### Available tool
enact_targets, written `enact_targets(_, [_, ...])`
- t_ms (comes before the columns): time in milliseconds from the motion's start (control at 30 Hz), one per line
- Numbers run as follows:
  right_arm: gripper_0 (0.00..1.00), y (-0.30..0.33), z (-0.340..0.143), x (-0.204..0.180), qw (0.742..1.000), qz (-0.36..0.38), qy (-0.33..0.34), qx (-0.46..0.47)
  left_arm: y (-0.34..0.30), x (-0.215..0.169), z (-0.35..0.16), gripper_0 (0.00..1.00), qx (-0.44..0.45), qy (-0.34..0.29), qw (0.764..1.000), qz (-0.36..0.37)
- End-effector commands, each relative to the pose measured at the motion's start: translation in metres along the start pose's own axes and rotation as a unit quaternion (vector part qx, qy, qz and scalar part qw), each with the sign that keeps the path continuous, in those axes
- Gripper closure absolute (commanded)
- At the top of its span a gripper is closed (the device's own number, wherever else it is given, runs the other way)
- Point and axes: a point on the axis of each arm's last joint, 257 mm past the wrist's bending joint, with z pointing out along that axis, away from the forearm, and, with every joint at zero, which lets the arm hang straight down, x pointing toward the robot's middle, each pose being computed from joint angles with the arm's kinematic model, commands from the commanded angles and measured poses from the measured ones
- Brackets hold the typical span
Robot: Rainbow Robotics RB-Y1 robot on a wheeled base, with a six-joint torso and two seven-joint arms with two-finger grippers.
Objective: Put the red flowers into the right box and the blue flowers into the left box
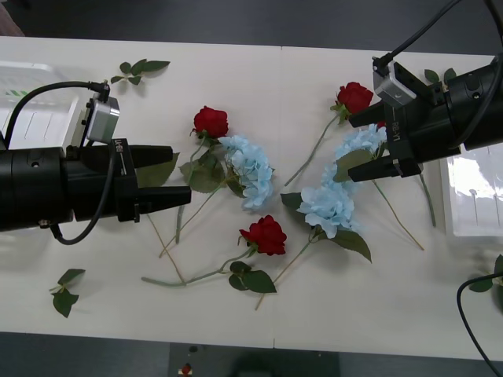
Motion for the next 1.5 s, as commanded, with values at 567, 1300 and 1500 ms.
enact_targets(567, [0.00,-0.007,-0.010,0.036,0.989,0.138,0.047,0.020,0.032,0.015,-0.060,0.00,-0.082,0.101,0.975,-0.178])
enact_targets(1300, [0.00,-0.097,-0.083,0.102,0.870,0.404,0.104,0.261,0.103,0.112,-0.103,0.00,-0.347,0.195,0.831,-0.389])
enact_targets(1500, [0.00,-0.118,-0.098,0.117,0.841,0.430,0.112,0.309,0.114,0.127,-0.087,0.00,-0.372,0.200,0.813,-0.400])
